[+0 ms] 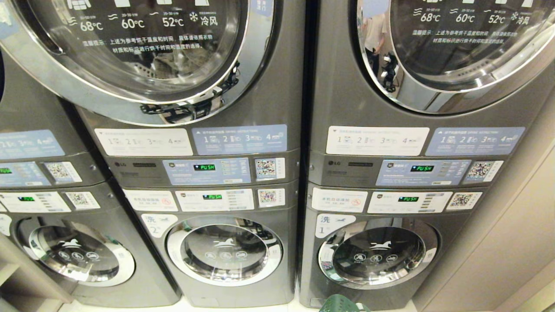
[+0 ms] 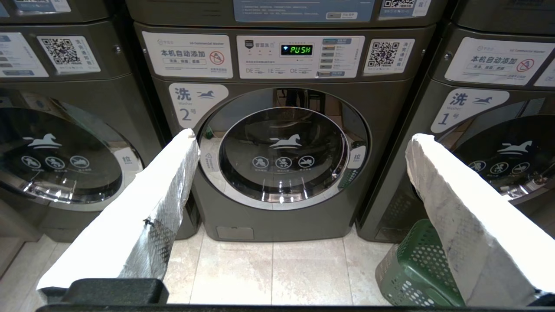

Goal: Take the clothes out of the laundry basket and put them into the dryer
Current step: Close the dryer

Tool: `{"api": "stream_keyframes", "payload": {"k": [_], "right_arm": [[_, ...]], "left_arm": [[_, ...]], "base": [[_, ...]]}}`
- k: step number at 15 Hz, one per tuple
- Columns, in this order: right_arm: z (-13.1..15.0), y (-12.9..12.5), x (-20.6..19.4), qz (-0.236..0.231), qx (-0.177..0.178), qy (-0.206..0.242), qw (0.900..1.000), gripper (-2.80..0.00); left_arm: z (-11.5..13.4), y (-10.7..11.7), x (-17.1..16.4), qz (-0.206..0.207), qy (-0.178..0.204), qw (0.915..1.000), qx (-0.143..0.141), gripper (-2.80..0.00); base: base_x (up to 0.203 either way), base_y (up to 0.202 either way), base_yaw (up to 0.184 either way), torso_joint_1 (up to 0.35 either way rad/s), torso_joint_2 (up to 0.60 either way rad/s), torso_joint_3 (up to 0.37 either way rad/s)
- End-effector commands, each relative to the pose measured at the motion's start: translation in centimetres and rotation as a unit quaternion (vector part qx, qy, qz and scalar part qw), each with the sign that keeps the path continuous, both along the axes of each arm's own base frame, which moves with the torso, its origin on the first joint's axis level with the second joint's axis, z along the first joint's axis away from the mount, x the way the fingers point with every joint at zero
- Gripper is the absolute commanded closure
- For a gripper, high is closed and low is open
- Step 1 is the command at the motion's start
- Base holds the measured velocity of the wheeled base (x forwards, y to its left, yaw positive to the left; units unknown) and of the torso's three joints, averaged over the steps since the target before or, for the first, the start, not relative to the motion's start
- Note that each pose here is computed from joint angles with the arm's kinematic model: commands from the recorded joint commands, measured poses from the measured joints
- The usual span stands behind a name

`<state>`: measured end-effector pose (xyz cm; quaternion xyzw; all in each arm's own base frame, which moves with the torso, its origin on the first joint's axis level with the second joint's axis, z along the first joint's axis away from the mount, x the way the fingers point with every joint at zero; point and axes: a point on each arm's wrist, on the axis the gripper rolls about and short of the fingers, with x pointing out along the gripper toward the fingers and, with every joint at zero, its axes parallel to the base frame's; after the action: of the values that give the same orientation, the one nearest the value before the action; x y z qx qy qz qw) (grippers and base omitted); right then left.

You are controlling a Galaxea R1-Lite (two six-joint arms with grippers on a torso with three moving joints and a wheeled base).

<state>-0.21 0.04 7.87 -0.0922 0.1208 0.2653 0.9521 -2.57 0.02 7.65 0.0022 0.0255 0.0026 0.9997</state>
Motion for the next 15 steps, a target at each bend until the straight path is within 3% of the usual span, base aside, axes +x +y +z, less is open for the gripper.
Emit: {"api": "stream_keyframes", "payload": {"k": [1, 5, 9, 12, 15], "right_arm": [[0.0, 0.0, 0.0, 0.002, 0.001, 0.003, 1.000, 0.00], [0.0, 0.1, 0.2, -0.046, -0.009, 0.031, 0.998, 0.00], [0.0, 0.0, 0.3, -0.187, -0.012, 0.047, 0.981, 0.00], [-0.1, 0.0, -0.9, -0.223, 0.006, -0.036, 0.974, 0.00], [-0.4, 0.1, -2.2, -0.228, 0.024, -0.120, 0.966, 0.00]], "left_arm": [[0.0, 0.0, 0.0, 0.000, 0.001, 1.0000, 0.000, -2.80], [0.0, 0.0, 0.0, 0.000, 0.000, 1.0000, 0.002, -2.80], [-0.1, 0.0, 0.0, 0.001, 0.001, 1.0000, 0.001, -2.80], [-0.1, 0.0, 0.0, 0.000, 0.001, 1.0000, 0.001, -2.80], [-0.1, 0.0, 0.0, 0.000, 0.001, 1.0000, 0.008, -2.80]], "base": [[0.000, 0.000, 0.000, 0.000, 0.00, 0.000], [0.000, 0.000, 0.000, 0.000, 0.00, 0.000], [0.000, 0.000, 0.000, 0.000, 0.00, 0.000], [0.000, 0.000, 0.000, 0.000, 0.00, 0.000], [0.000, 0.000, 0.000, 0.000, 0.00, 0.000]]}}
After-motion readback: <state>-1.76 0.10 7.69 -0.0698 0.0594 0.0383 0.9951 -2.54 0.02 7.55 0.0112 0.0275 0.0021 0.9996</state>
